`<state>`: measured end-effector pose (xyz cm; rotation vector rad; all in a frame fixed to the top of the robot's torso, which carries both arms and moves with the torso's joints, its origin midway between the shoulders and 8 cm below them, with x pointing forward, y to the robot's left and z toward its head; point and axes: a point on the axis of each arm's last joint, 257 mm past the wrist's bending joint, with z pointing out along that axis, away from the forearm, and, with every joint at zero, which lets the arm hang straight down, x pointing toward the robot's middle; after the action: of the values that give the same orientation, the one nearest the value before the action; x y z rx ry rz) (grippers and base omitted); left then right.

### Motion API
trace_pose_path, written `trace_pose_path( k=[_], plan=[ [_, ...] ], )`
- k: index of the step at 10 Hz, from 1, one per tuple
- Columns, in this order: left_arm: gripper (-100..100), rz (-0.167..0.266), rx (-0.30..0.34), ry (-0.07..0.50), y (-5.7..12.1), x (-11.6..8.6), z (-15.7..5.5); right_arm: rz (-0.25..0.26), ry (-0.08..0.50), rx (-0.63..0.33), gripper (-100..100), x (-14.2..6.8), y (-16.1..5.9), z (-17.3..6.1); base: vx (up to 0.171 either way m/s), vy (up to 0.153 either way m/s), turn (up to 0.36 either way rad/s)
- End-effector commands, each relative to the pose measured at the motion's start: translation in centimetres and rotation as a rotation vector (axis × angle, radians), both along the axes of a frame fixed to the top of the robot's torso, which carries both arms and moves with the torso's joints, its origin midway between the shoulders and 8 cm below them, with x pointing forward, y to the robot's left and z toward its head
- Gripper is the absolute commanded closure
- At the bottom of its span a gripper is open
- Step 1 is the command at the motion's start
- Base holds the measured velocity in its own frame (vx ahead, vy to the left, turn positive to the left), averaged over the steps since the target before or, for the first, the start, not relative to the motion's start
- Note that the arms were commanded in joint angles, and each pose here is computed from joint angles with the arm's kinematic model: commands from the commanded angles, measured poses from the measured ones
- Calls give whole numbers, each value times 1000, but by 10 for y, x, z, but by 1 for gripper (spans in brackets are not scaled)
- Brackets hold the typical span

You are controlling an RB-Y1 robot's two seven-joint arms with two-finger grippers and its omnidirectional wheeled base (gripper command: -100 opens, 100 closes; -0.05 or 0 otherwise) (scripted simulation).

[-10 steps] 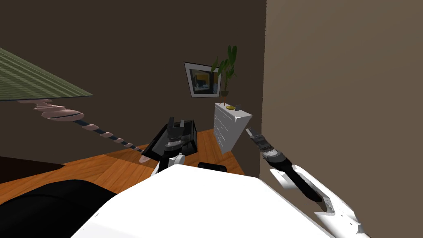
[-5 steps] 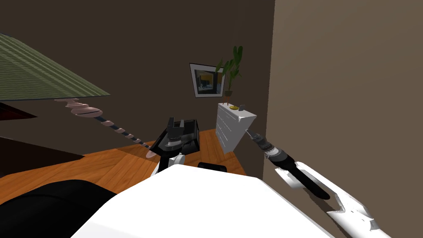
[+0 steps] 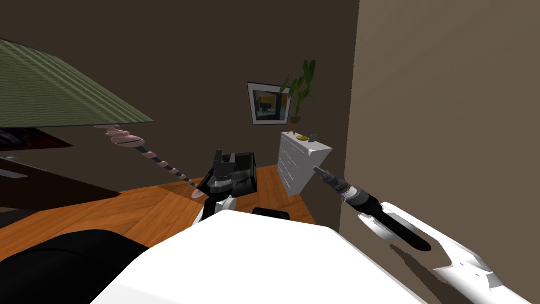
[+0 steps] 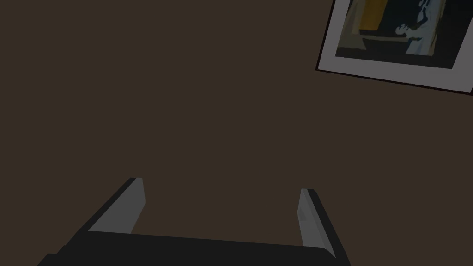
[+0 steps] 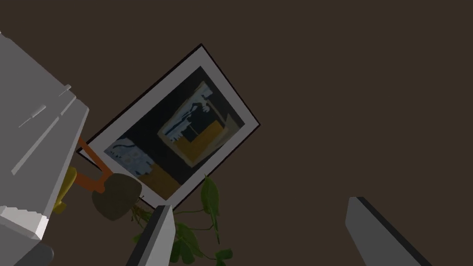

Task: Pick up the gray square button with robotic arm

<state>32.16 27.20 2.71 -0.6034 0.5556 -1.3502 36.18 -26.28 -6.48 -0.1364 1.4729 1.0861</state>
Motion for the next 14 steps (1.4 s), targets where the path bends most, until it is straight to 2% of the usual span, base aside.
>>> trace_pose_path(
  k=[1, 11, 12, 14],
  plan=[
    [0, 0, 0, 0, 0, 0, 0, 20, 4, -55, -100, 0, 0, -4, -25, 47, 90],
    [0, 0, 0, 0, 0, 0, 0, 152, 32, -387, -100, -3, -7, -31, 3, 29, 61],
    [0, 0, 0, 0, 0, 0, 0, 168, 30, -439, -100, -4, -12, -39, 20, 18, 115],
    [0, 0, 0, 0, 0, 0, 0, 196, 39, -494, -100, -5, -12, -39, 20, 15, 36]
  ],
)
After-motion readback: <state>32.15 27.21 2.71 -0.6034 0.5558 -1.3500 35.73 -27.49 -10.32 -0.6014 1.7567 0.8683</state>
